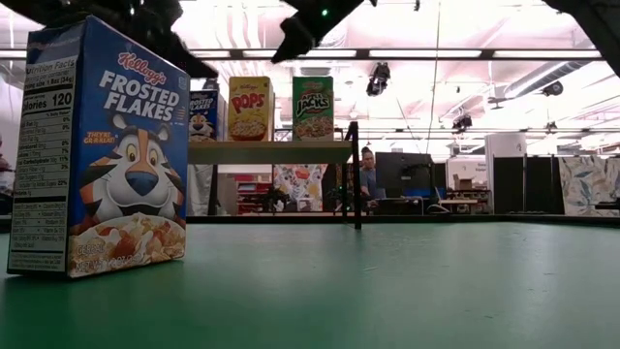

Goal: Stack cereal on shelf
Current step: Adjust the yellow cereal boxes on the shelf

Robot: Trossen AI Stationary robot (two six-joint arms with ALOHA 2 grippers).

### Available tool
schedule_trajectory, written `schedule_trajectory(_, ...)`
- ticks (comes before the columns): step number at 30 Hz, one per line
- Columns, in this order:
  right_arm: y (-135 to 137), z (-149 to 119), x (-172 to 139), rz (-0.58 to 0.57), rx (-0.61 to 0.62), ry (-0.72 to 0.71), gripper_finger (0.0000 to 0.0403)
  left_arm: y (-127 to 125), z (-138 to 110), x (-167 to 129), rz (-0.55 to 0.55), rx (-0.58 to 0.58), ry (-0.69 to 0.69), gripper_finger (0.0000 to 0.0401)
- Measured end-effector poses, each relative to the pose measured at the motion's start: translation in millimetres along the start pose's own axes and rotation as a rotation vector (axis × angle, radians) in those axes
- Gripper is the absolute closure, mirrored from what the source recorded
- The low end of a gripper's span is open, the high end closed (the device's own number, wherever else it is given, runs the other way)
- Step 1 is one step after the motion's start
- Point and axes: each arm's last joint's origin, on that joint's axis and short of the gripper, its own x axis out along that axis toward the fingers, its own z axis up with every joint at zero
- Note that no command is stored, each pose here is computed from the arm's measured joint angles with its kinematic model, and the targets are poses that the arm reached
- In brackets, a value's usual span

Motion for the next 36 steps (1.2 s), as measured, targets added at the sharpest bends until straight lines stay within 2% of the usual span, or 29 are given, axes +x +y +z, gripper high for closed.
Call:
schedule_trajectory(5, -4, 7, -21, 0.016, -0.004, -0.008, 0.0394, 7, 32, -11, 0.023, 0.032, -0.071, 0.0401)
schedule_trajectory(9, 1, 10, -38, 0.061, -0.012, 0.023, 0.0394, 16, 60, -15, 0.131, 0.101, -0.104, 0.0401)
schedule_trajectory(11, 5, 13, -45, 0.084, -0.01, 0.029, 0.0394, 22, 72, -14, 0.163, 0.143, -0.089, 0.0401)
schedule_trajectory(16, 20, 15, -59, 0.154, -0.015, 0.046, 0.0394, 41, 95, 4, 0.161, 0.196, 0.033, 0.0401)
schedule_trajectory(22, 37, 13, -82, 0.199, -0.019, 0.041, 0.0394, 74, 100, 38, 0.164, 0.195, 0.209, 0.0401)
schedule_trajectory(27, 43, 2, -106, 0.212, 0.013, 0.039, 0.0394, 99, 100, 60, 0.19, 0.163, 0.277, 0.0401)
schedule_trajectory(36, 49, -23, -133, 0.184, 0.063, -0.007, 0.0394, 116, 107, 78, 0.149, 0.161, 0.38, 0.0401)
